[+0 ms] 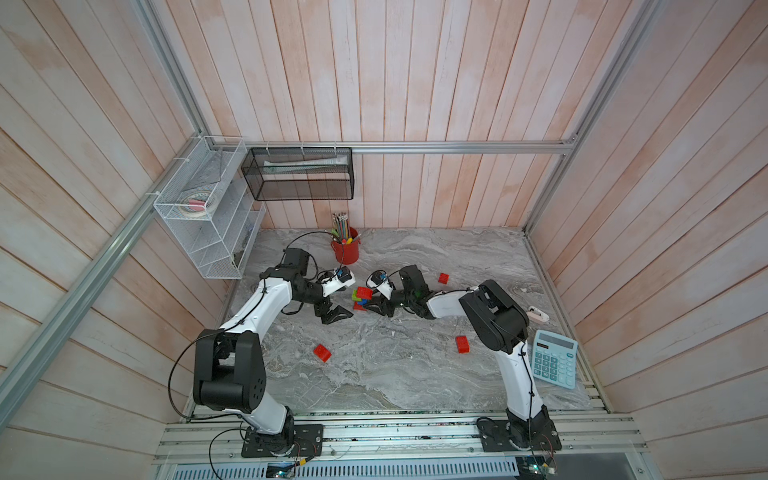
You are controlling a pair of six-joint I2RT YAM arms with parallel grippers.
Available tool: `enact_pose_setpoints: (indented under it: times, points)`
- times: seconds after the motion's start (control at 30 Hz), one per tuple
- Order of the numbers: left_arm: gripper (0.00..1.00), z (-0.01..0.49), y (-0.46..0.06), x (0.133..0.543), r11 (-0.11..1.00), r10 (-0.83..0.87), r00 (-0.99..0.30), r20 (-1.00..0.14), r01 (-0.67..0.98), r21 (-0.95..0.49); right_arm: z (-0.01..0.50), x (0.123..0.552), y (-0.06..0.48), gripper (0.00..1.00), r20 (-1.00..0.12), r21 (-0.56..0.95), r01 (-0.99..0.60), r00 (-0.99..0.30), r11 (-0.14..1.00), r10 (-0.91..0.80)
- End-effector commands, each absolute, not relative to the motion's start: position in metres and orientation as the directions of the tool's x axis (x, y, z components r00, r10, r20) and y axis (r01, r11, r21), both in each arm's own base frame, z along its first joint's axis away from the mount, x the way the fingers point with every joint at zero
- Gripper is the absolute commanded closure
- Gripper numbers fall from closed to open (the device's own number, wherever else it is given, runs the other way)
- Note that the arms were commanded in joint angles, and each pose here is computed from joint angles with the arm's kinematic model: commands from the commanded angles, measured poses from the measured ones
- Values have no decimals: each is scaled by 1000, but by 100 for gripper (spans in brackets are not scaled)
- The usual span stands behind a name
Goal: Assemble the letter s with lego
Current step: Adjust the lego brick at the center of the board.
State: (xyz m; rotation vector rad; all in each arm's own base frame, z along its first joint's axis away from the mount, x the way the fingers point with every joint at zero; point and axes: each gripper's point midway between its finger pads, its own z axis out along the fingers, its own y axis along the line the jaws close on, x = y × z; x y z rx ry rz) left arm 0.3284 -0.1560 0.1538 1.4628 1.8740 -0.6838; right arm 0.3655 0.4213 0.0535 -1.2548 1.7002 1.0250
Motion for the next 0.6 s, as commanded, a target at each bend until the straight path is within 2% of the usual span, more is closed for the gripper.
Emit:
enact_pose_setpoints:
  times: [0.0,0.17,0.33,0.57]
  points:
    - [0,150,-153,323,238,636,-170,-752,971,-18,46,364,425,62,-907,162,-970,-218,180,-360]
    - [0,154,-153,324,240,636,-166,-754,971,-11,56,365,424,68,-917,171,-970,-221,175,-331]
    - [0,166,-153,331,255,624,-149,-767,967,19,76,367,427,69,-925,195,-966,-238,169,-295]
    - [0,197,-152,345,314,576,-143,-805,948,57,105,354,428,71,-885,385,-913,-407,135,-228]
